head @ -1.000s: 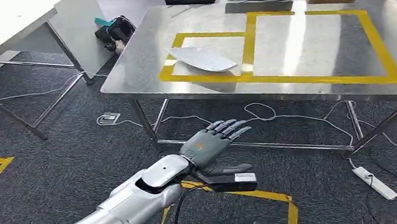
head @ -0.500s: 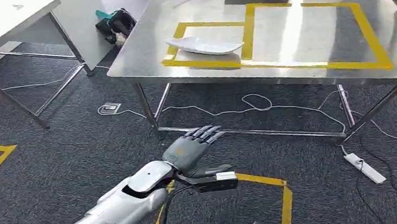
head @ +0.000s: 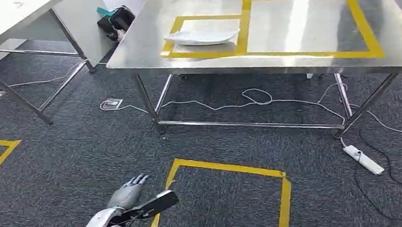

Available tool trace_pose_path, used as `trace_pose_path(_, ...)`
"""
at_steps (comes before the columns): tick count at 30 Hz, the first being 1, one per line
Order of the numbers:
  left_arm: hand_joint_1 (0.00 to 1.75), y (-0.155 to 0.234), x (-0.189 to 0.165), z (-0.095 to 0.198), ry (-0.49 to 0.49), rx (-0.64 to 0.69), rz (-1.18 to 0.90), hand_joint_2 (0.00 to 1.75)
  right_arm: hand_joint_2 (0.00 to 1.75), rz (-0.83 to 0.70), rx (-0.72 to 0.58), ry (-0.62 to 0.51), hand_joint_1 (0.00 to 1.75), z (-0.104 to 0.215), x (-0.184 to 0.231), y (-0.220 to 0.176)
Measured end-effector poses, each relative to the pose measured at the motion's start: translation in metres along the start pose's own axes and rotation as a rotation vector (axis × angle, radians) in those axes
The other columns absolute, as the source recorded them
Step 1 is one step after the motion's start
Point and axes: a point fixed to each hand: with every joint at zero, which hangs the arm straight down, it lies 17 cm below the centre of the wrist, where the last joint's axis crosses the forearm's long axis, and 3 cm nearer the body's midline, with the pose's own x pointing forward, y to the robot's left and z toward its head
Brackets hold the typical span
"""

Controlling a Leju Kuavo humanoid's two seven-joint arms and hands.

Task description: Take the parts from the cabinet and place them on the table.

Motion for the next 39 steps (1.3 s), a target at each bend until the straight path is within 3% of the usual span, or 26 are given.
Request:
trace_pose_path(4, 0.00, -0.005, -0.013, 0.003, 0.044, -0.018, 0.039, 0.00, 0.00, -0.009, 0.000, 0.003, 0.00, 0.000, -0.001, 0.001)
trace_pose_path(6, 0.00, -0.019, -0.032, 0.012, 0.119, -0.039, 0.144, 0.00, 0.00, -0.039, -0.009, 0.000, 0.00, 0.001, -0.002, -0.001)
trace_pose_path(10, 0.00, -0.080, -0.093, 0.058, 0.354, -0.119, 0.377, 0.00, 0.00, -0.121, -0.026, -0.006, 0.00, 0.001, -0.004, -0.003)
trace_pose_path(15, 0.00, -0.174, -0.169, 0.162, 0.806, -0.252, 0.645, 0.00, 0.00, -0.214, -0.058, -0.025, 0.00, 0.002, -0.002, -0.010)
trace_pose_path(17, 0.00, -0.196, -0.183, 0.194, 0.960, -0.276, 0.739, 0.00, 0.00, -0.245, -0.071, -0.034, 0.00, 0.002, 0.000, -0.012)
trace_pose_path(20, 0.00, -0.213, -0.186, 0.216, 1.081, -0.268, 0.859, 0.00, 0.00, -0.280, -0.092, -0.041, 0.00, 0.002, -0.001, -0.016)
trace_pose_path(26, 0.00, -0.230, -0.175, 0.231, 1.166, -0.274, 0.979, 0.00, 0.00, -0.305, -0.104, -0.036, 0.00, 0.003, -0.005, -0.018)
trace_pose_path(39, 0.00, -0.235, -0.164, 0.228, 1.137, -0.274, 0.997, 0.00, 0.00, -0.299, -0.086, 0.004, 0.00, 0.003, -0.009, -0.005)
